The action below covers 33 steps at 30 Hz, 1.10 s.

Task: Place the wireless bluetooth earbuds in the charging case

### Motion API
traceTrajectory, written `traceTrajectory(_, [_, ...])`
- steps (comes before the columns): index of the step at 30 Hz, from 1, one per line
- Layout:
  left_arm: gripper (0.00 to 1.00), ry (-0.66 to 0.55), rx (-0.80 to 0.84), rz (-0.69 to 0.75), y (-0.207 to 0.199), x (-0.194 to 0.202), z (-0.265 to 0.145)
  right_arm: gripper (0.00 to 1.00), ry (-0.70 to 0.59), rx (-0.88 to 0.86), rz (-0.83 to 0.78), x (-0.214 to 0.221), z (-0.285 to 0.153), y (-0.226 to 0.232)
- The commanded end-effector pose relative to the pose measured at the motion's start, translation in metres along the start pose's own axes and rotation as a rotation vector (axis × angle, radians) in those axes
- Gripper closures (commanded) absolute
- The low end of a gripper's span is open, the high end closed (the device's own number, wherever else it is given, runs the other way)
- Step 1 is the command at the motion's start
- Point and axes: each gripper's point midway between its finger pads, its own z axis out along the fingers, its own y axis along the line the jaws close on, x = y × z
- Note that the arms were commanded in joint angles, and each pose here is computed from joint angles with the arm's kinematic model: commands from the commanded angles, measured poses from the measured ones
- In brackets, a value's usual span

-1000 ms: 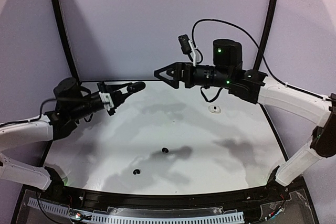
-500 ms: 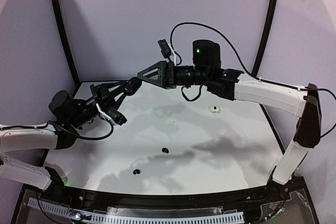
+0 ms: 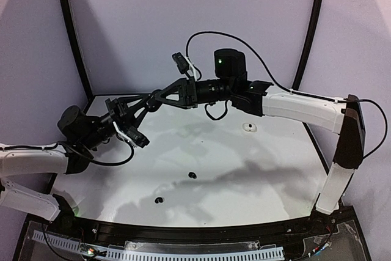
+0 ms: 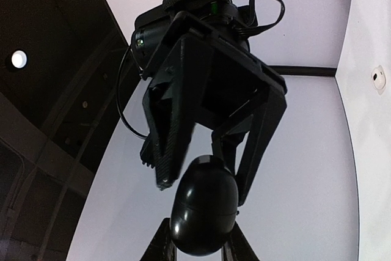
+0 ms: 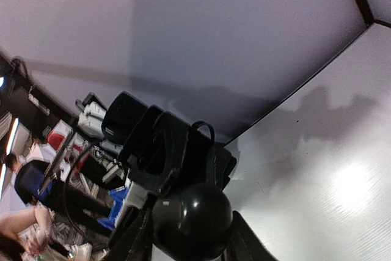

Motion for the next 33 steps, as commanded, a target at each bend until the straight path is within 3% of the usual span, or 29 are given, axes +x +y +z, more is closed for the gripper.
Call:
traceTrajectory(1, [0.99,-0.001,0.001,0.010,0.002,0.000,0.001,0.72,0.019,-0.080,-0.050,-0.003,0.004,0.024])
traceTrajectory(5, [0.99,-0.006,0.009,0.003,0.001,-0.002,0.000,1.00,0.022,-0.088,-0.050,-0.002,0.003,0.024])
traceTrajectory(11, [0.96,-0.054,0.074,-0.012,-0.011,-0.012,-0.006,1.00,-0.016,-0.089,-0.088,-0.010,-0.006,0.028])
traceTrajectory(12, [0.92,-0.049,0.076,-0.020,-0.011,-0.011,-0.005,1.00,-0.013,-0.087,-0.088,-0.009,-0.007,0.027])
traceTrajectory(15, [0.67,-0.036,0.093,-0.044,-0.012,-0.009,-0.005,1.00,-0.009,-0.070,-0.099,-0.010,-0.011,0.026])
traceTrajectory(17, [0.40,-0.028,0.153,-0.100,-0.021,-0.009,-0.006,1.00,0.001,-0.044,-0.122,-0.010,-0.016,0.024])
traceTrajectory(18, [0.34,-0.022,0.206,-0.140,-0.029,-0.008,-0.007,1.00,0.000,-0.025,-0.133,-0.012,-0.019,0.023])
traceTrajectory(19, [0.20,-0.008,0.261,-0.211,-0.032,-0.008,-0.008,1.00,0.038,0.036,-0.155,-0.006,-0.022,0.015])
traceTrajectory(21, [0.14,0.025,0.364,-0.401,-0.041,-0.008,-0.009,1.00,0.080,0.131,-0.186,0.000,-0.027,0.003])
traceTrajectory(22, [0.13,0.021,0.373,-0.451,-0.031,-0.008,-0.004,1.00,0.105,0.166,-0.215,0.004,-0.031,0.000])
traceTrajectory(26, [0.12,0.021,0.673,-0.862,-0.058,-0.036,-0.020,1.00,0.193,0.271,-0.402,0.027,-0.044,-0.006])
traceTrajectory(31, [0.12,-0.067,0.854,-1.230,-0.041,-0.066,-0.015,1.00,0.203,0.251,-0.665,0.032,-0.045,0.016])
traceTrajectory(33, [0.17,-0.043,0.924,-1.347,-0.048,-0.070,-0.011,1.00,0.194,0.226,-0.714,0.031,-0.042,0.025])
